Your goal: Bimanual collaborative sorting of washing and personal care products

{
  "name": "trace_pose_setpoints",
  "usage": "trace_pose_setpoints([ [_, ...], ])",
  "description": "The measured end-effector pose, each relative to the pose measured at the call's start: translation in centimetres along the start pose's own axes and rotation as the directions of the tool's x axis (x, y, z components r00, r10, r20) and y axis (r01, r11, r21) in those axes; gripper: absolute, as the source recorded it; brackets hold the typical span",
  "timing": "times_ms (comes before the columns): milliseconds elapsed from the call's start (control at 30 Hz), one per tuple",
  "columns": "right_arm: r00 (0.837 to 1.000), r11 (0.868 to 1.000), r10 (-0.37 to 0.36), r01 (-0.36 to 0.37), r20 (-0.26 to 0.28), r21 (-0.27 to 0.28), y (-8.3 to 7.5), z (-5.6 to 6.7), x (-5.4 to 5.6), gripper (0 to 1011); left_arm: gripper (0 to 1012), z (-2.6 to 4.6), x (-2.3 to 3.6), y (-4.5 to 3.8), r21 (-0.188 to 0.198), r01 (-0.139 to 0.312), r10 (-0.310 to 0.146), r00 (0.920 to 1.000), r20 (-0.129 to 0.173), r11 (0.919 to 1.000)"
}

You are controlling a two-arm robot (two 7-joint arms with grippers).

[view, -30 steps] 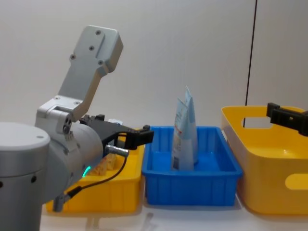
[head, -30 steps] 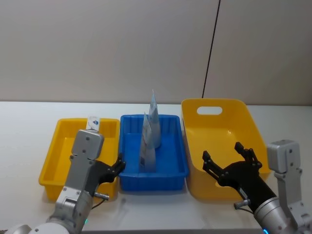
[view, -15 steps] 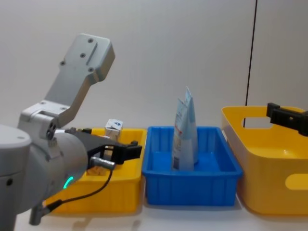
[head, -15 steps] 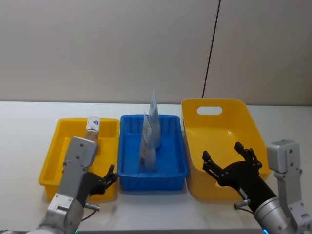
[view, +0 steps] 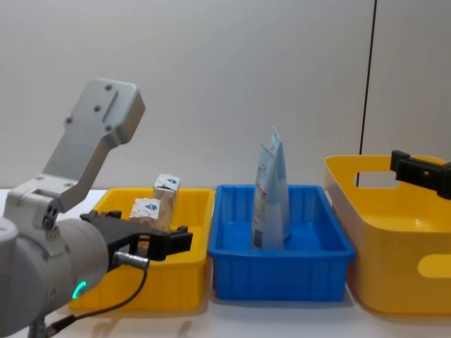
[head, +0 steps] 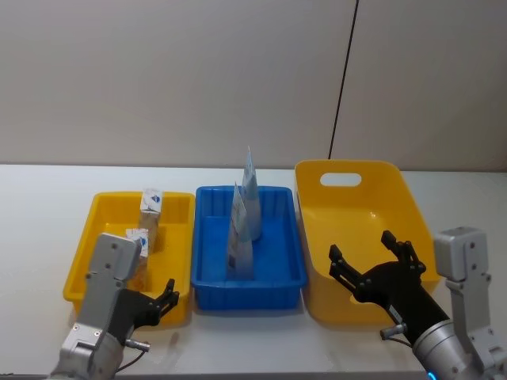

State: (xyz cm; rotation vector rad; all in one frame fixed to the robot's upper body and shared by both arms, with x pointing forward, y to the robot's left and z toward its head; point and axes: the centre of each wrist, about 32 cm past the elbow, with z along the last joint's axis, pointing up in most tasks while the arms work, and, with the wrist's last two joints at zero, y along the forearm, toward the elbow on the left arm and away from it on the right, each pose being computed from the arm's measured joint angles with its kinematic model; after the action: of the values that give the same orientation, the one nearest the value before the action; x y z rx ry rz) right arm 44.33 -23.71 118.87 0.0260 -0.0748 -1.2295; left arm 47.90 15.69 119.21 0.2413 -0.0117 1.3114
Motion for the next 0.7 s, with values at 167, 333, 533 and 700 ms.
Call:
trace_pose_setpoints([
  [167,1.000,1.000,0.000,0.000,0.000,0.000,0.0,0.0,0.0,1000,1001,-0.73,0.56,-0.67,-0.005,0.002,-0.002,0.9998,-0.019,1.0000],
  [333,1.000,1.000,0.000,0.000,0.000,0.000,0.0,0.0,0.0,1000,1001,-1.31,1.13,-1.22,-0.009,-0.002,0.001,0.9995,-0.032,1.0000],
  [533,1.000,1.000,0.000,0.000,0.000,0.000,0.0,0.0,0.0,1000,1001,-1.69,1.59,-1.64,-0.014,-0.006,0.006,0.9992,-0.040,0.9999],
  [700,1.000,1.000,0.000,0.000,0.000,0.000,0.0,0.0,0.0,1000,1001,-1.93,1.97,-2.09,-0.015,-0.009,0.008,0.9990,-0.044,0.9998],
])
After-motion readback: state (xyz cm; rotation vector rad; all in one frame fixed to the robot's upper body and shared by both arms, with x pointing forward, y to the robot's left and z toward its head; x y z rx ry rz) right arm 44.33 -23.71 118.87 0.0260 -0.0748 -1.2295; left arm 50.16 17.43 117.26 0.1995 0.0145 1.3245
